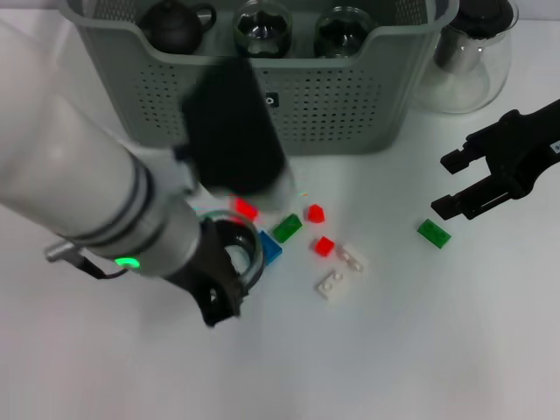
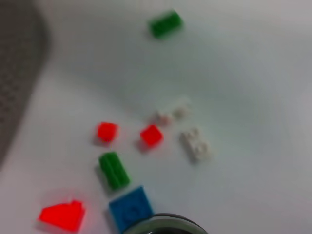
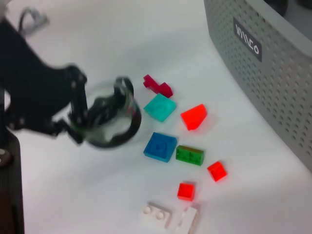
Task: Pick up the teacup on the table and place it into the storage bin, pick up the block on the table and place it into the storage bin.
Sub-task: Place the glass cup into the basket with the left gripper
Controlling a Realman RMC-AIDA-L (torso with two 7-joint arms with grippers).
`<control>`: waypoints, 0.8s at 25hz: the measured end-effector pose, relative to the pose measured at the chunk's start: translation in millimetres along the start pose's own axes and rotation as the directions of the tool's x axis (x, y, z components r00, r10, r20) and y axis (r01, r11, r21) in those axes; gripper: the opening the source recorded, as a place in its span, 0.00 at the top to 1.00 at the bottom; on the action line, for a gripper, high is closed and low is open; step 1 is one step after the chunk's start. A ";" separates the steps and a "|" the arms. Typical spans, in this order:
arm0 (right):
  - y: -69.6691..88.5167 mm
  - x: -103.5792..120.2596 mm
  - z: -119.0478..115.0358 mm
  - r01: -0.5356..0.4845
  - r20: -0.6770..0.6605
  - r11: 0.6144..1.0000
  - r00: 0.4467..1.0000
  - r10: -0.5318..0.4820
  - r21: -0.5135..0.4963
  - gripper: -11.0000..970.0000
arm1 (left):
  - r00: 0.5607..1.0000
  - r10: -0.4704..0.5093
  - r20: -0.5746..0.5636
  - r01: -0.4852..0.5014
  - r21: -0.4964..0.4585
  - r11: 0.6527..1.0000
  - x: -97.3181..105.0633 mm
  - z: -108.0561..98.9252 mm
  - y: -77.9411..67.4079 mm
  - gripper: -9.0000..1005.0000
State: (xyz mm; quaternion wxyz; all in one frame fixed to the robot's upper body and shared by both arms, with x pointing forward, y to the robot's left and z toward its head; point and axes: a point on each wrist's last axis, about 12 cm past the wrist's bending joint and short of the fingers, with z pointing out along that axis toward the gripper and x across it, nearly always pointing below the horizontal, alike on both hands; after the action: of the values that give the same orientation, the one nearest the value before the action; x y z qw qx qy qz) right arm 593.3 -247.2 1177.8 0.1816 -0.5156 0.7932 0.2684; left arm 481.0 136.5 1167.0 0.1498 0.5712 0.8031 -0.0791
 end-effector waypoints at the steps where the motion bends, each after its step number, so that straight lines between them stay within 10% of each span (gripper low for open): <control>1: 0.0 0.2 -0.3 -0.002 -0.001 1.000 1.000 0.002 -0.001 0.15 | 0.998 -0.038 0.041 0.038 0.009 0.999 2.1 -7.3 3.5 0.94; 12: -0.3 -0.8 -2.2 -0.016 -0.009 1.000 1.000 0.016 0.000 0.15 | 0.685 -0.321 0.654 0.165 0.291 0.943 16.7 -127.7 58.0 0.94; 13: -0.5 -0.6 -2.1 -0.017 -0.009 1.000 1.000 0.017 0.000 0.15 | 0.598 -0.318 0.736 0.176 0.266 0.948 12.8 -151.6 80.5 0.94; 15: -0.4 0.1 -1.3 -0.024 -0.008 1.000 1.000 0.024 -0.005 0.15 | 0.561 -0.325 0.761 0.209 0.250 0.945 9.5 -161.1 98.6 0.94; 20: 0.0 -1.2 -0.2 -0.054 -0.011 0.998 0.999 0.054 -0.016 0.15 | 0.552 -0.409 0.727 0.356 0.238 0.904 -7.5 -156.0 167.1 0.94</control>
State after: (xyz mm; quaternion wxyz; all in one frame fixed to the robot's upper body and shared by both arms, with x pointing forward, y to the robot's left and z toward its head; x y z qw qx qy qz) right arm 593.8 -246.4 1178.6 0.1661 -0.4969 0.8055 0.2770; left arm 617.1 232.3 1323.9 0.4346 0.2998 0.7655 -0.3679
